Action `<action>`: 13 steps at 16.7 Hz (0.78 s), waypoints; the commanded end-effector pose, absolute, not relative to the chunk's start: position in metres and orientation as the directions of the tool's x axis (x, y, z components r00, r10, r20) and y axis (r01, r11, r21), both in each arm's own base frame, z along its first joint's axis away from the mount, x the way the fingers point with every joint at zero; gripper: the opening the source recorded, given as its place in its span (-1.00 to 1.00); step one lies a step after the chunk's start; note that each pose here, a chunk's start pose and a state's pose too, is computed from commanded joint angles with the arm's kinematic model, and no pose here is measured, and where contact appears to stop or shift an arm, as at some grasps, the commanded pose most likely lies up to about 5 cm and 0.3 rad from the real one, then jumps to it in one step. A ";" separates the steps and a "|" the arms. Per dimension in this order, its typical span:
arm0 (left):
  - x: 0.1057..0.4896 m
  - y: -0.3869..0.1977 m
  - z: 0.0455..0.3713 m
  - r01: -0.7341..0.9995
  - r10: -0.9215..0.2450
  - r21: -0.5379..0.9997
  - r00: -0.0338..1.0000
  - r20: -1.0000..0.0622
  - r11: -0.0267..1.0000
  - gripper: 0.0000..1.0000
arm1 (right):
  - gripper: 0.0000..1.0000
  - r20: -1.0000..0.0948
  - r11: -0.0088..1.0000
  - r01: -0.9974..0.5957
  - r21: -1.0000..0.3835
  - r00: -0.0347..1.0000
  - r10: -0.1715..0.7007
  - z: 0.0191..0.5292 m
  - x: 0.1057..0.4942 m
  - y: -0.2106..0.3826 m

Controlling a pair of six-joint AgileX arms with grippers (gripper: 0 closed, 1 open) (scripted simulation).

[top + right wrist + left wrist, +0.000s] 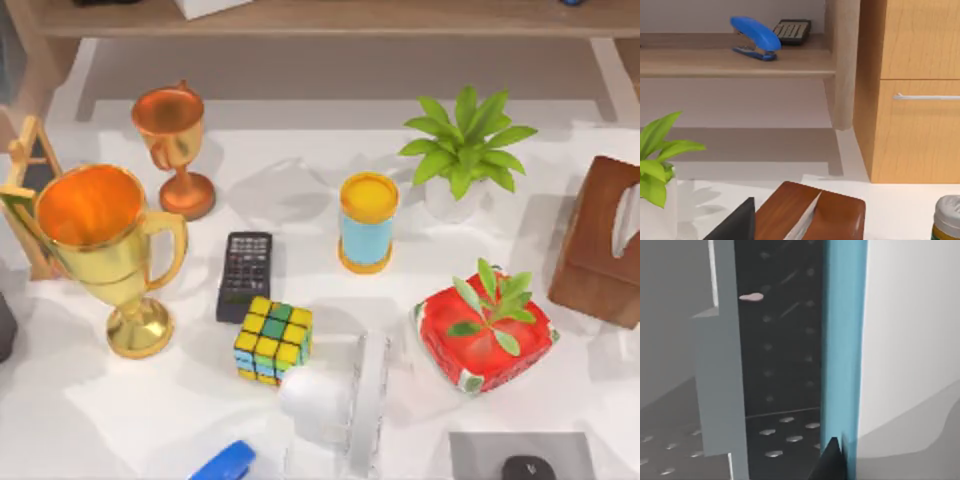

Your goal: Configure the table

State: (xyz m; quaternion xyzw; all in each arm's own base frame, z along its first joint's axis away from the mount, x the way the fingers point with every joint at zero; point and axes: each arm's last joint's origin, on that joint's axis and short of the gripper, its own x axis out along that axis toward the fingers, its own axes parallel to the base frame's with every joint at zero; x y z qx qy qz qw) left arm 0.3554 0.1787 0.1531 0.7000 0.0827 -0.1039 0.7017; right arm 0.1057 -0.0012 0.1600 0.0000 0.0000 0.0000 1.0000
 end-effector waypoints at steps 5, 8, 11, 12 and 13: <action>0.377 0.177 0.148 0.266 -0.033 0.964 0.964 -0.266 -0.001 -1.00 | 1.00 0.000 1.000 0.000 0.000 1.000 0.000 0.160 0.106 -0.001; 0.377 0.177 0.148 0.266 -0.033 0.964 0.963 -0.266 -0.001 -1.00 | 1.00 0.000 1.000 0.000 0.000 1.000 0.000 0.160 0.106 -0.001; 0.377 0.177 0.148 0.266 -0.033 0.964 0.963 -0.266 -0.001 -0.55 | 1.00 0.000 1.000 0.000 0.000 1.000 0.000 0.160 0.106 -0.001; 0.377 0.177 0.148 0.266 -0.033 0.964 0.963 -0.266 -0.001 -0.40 | 1.00 0.000 1.000 0.000 0.000 1.000 0.000 0.160 0.106 -0.001; 0.377 0.177 0.148 0.266 -0.033 0.964 0.963 -0.266 -0.001 -0.25 | 1.00 0.000 1.000 0.000 0.000 1.000 0.000 0.160 0.106 -0.001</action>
